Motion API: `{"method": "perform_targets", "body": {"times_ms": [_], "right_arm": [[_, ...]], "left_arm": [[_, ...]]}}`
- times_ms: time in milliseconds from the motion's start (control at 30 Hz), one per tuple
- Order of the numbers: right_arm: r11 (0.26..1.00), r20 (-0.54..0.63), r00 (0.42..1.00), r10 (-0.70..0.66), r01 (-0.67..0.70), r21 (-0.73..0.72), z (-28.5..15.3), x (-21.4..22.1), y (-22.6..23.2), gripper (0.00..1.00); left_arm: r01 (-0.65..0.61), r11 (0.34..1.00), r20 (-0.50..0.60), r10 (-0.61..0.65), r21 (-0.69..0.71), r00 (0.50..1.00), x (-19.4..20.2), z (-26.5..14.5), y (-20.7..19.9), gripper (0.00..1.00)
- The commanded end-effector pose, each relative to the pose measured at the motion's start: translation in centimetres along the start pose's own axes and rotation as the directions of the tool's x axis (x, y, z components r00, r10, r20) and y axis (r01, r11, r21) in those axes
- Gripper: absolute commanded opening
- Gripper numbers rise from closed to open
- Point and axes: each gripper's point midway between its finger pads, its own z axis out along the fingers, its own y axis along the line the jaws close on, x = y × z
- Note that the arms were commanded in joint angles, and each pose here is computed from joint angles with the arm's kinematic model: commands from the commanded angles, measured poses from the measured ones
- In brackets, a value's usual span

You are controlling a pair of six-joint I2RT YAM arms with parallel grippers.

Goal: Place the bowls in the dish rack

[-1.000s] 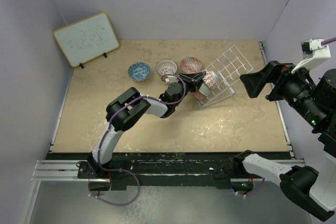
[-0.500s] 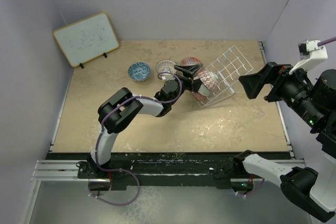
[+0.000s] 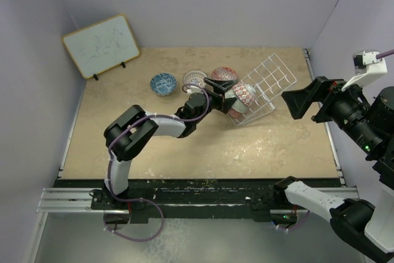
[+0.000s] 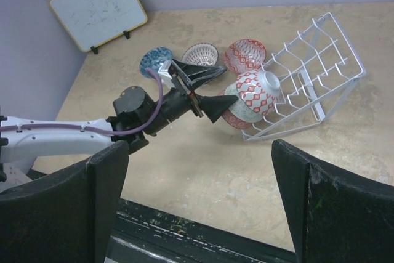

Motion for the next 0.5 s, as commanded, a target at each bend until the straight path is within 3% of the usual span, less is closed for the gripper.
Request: {"method": "perform_targets", "body": {"times_ms": [0, 267, 333, 467], "right_arm": [[1.0, 0.04, 0.999, -0.001, 0.002, -0.029, 0.1, -1.0, 0.6, 1.0], [0.999, 0.055, 0.998, 0.015, -0.012, -0.048, 0.0, -1.2, 1.0, 1.0], [0.998, 0.057, 0.998, 0.018, -0.015, -0.053, 0.1, -1.3, 1.1, 1.0], [0.998, 0.059, 0.998, 0.021, -0.018, -0.067, 0.4, -1.3, 1.4, 1.0]], "left_arm": [[-0.072, 0.997, 0.0, 0.072, -0.007, 0.997, -0.5, -1.6, -1.6, 0.99], [-0.231, 0.972, 0.029, 0.232, -0.03, 0.972, -1.7, -5.1, -3.4, 0.99], [-0.337, 0.941, 0.067, 0.338, -0.02, 0.939, -2.2, -6.4, -5.7, 0.99], [-0.552, 0.829, 0.14, 0.559, -0.09, 0.817, -4.5, -8.3, -9.1, 0.99]]}}
